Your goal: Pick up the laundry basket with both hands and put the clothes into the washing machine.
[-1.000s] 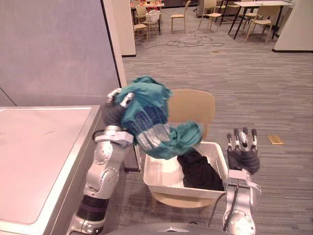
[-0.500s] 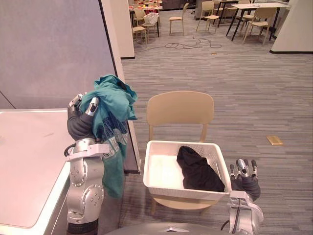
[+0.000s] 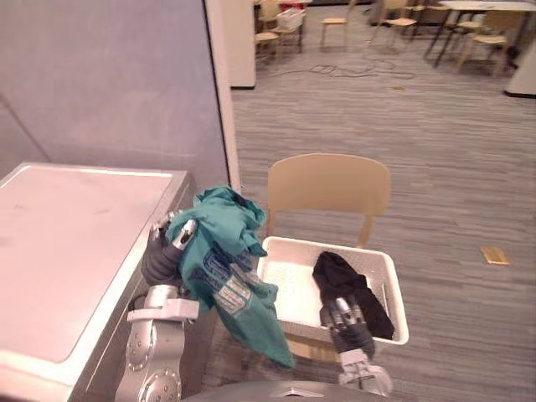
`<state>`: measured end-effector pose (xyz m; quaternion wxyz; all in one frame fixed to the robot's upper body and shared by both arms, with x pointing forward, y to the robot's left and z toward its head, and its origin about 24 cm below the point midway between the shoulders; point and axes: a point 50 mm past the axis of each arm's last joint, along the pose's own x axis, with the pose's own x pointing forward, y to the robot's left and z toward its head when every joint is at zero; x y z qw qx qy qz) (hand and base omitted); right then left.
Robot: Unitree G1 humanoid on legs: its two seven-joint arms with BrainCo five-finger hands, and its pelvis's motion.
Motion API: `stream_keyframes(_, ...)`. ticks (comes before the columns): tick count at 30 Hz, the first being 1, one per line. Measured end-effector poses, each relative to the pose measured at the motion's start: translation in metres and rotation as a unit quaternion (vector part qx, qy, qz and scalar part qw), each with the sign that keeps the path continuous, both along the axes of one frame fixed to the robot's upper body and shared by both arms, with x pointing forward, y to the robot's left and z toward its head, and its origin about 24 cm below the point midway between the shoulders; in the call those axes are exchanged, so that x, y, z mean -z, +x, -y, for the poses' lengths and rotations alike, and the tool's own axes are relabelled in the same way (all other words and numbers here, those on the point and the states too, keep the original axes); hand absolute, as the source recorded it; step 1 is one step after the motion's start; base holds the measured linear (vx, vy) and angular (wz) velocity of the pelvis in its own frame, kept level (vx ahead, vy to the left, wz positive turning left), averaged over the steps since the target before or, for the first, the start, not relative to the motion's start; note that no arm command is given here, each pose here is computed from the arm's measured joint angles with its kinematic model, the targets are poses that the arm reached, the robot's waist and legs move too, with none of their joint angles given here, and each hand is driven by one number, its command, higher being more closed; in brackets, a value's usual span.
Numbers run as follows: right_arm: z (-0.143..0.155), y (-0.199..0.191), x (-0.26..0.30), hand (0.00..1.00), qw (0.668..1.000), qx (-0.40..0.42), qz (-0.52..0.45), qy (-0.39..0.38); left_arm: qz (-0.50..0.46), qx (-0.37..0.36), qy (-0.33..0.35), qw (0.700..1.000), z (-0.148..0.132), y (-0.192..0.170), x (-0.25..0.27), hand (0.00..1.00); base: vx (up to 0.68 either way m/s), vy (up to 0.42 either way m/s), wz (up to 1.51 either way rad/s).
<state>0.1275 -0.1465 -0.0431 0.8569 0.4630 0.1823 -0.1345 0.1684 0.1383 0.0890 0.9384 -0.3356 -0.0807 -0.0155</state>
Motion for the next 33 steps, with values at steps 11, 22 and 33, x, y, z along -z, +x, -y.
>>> stream_keyframes(11,-0.007,0.055,-0.018,0.0,0.995,-0.051,0.081,-0.025,-0.063,0.095,0.018,0.993,0.022,0.017,0.036,1.0,-0.16,0.012,0.83)
stream_keyframes(22,0.03,0.023,0.023,0.0,0.998,0.036,-0.034,-0.038,-0.057,0.143,0.036,0.987,0.04,0.034,0.038,1.0,-0.17,0.08,0.22)
stream_keyframes(33,0.021,0.009,0.022,0.0,0.998,0.019,-0.04,-0.033,-0.091,0.123,0.055,0.987,0.033,0.035,0.053,1.0,-0.25,0.013,-0.01)
